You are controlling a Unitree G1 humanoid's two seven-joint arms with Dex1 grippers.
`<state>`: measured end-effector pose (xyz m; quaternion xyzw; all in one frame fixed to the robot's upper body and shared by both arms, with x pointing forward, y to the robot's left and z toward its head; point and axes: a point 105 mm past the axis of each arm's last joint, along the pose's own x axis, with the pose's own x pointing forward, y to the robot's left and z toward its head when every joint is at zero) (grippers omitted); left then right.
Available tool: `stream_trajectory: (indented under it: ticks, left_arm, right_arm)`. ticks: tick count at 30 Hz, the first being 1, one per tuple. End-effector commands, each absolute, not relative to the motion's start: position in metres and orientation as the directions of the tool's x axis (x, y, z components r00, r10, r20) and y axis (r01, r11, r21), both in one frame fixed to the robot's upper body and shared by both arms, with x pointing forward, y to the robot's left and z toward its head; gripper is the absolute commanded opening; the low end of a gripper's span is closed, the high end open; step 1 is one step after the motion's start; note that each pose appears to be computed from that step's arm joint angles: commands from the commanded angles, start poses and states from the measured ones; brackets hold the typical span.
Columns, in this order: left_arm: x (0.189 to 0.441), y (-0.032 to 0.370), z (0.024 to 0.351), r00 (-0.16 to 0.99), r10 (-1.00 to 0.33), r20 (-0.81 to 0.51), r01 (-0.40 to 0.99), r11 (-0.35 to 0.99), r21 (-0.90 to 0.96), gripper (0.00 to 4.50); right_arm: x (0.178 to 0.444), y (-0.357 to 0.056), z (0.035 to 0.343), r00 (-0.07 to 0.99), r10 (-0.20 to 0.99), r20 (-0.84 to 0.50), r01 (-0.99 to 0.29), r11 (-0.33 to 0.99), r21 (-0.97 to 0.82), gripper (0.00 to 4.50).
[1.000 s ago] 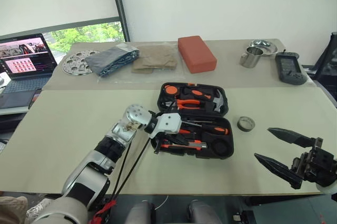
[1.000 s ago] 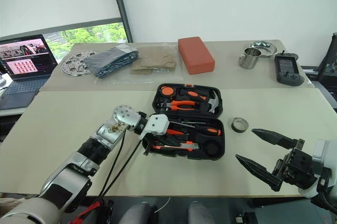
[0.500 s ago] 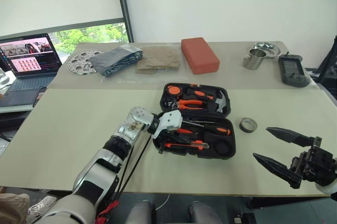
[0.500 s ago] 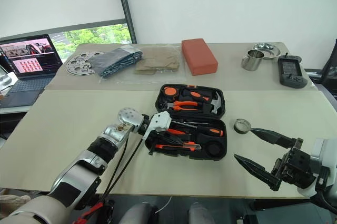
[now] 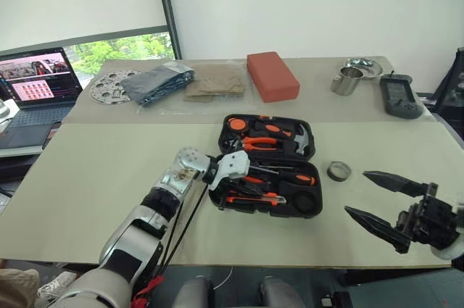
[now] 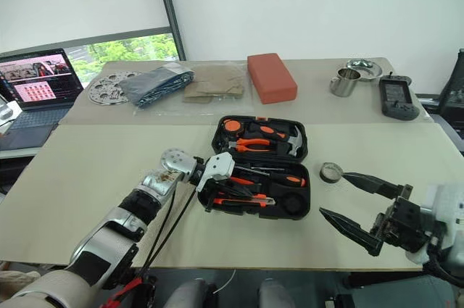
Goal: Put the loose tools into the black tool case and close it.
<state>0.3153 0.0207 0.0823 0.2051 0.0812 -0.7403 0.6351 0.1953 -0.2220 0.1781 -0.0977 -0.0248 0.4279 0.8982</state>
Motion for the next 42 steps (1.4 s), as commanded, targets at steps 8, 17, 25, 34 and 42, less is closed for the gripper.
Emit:
stream_trajectory:
  ticks: [8,17,25,34,42]
  left_arm:
    - [0.314,0.063,0.158,0.112,-0.957,-0.269,0.970,0.047,0.237,1.91]
    - [0.283,0.122,0.184,0.204,-0.943,-0.261,0.972,0.163,0.171,4.49]
    - [0.267,0.145,0.197,0.233,-0.940,-0.249,0.969,0.201,0.147,4.50]
    - [0.261,0.141,0.206,0.220,-0.946,-0.237,0.969,0.184,0.167,4.50]
    - [0.262,0.139,0.205,0.228,-0.939,-0.257,0.966,0.186,0.180,4.50]
  right_arm:
    - [0.236,-0.216,0.147,0.667,0.713,-0.217,-0.744,0.618,-0.255,4.50]
    - [0.281,-0.186,0.141,0.740,0.650,-0.173,-0.672,0.714,-0.197,4.50]
    - [0.306,-0.152,0.129,0.758,0.633,-0.160,-0.652,0.743,-0.151,2.01]
    - [0.311,-0.143,0.101,0.750,0.608,-0.260,-0.651,0.747,-0.133,0.03]
    - [0.300,-0.138,0.071,0.694,0.603,-0.392,-0.687,0.719,-0.110,0.03]
